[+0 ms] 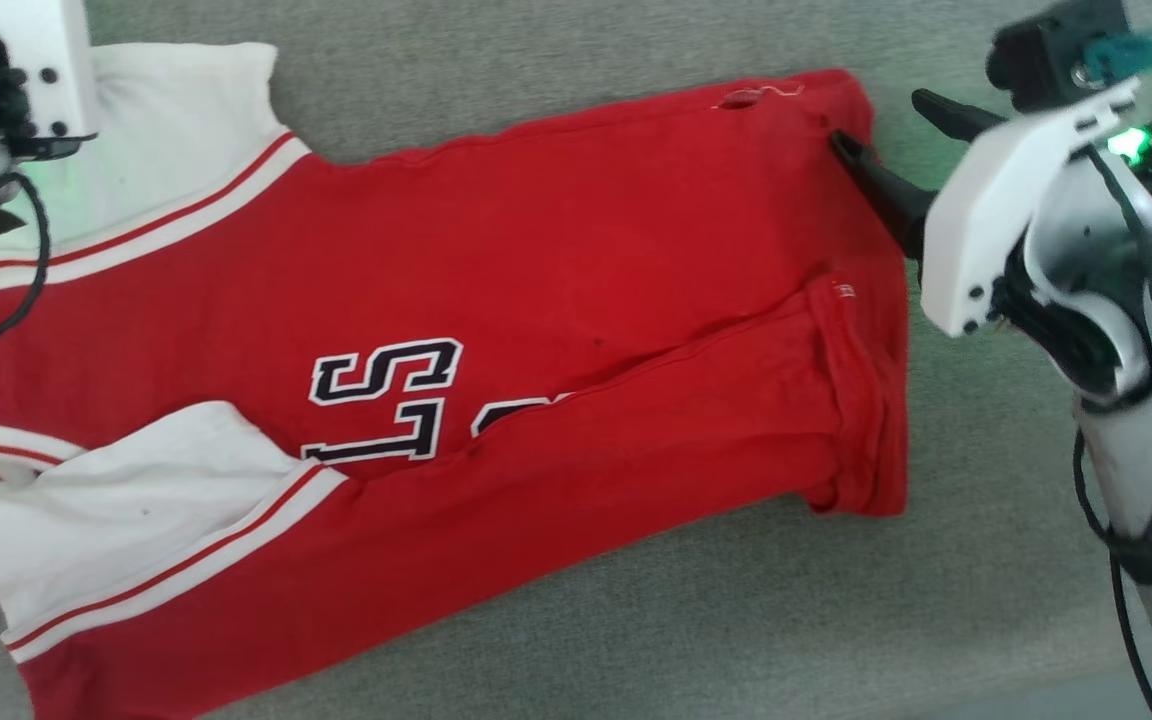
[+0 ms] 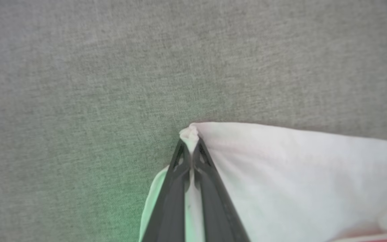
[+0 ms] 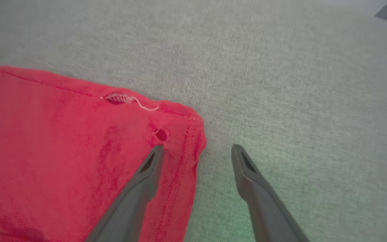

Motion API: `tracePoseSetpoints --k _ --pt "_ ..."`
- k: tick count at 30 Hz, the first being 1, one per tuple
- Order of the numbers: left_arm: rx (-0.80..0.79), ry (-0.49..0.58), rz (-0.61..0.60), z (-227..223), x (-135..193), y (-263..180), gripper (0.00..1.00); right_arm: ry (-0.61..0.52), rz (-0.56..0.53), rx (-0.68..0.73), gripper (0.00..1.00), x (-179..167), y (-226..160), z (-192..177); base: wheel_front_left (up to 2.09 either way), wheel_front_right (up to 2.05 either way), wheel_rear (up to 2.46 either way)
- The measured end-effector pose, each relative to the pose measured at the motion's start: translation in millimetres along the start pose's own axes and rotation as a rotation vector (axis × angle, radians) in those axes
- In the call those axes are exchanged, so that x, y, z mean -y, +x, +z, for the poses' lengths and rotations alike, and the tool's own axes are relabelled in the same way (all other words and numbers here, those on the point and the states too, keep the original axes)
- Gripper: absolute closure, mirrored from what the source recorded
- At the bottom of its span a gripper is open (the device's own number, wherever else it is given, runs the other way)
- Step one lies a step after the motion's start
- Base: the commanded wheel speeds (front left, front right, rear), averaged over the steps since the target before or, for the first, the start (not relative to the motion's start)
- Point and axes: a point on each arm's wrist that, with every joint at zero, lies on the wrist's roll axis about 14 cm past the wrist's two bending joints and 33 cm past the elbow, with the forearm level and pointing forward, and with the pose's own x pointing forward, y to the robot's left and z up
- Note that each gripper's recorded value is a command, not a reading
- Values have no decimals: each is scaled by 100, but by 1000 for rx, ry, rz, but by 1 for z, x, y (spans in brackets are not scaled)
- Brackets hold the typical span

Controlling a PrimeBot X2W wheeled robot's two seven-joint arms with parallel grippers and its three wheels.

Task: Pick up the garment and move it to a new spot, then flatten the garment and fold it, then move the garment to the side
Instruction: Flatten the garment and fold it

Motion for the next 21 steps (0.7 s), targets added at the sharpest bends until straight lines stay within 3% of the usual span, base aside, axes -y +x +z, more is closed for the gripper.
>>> tracePoseSetpoints --k 8,9,10,21 --pt "12 0 -1 -3 0 -2 100 -71 80 -253 0 -18 32 -23 0 0 0" --pt "13 0 1 -3 0 -2 100 -73 92 -272 59 -20 33 -23 0 0 0" --pt "19 4 5 -3 -1 -3 100 -85 98 -285 100 -20 34 -23 0 0 0" --pt "81 48 -2 -3 3 -39 100 -154 83 -177 100 -12 15 5 0 0 0"
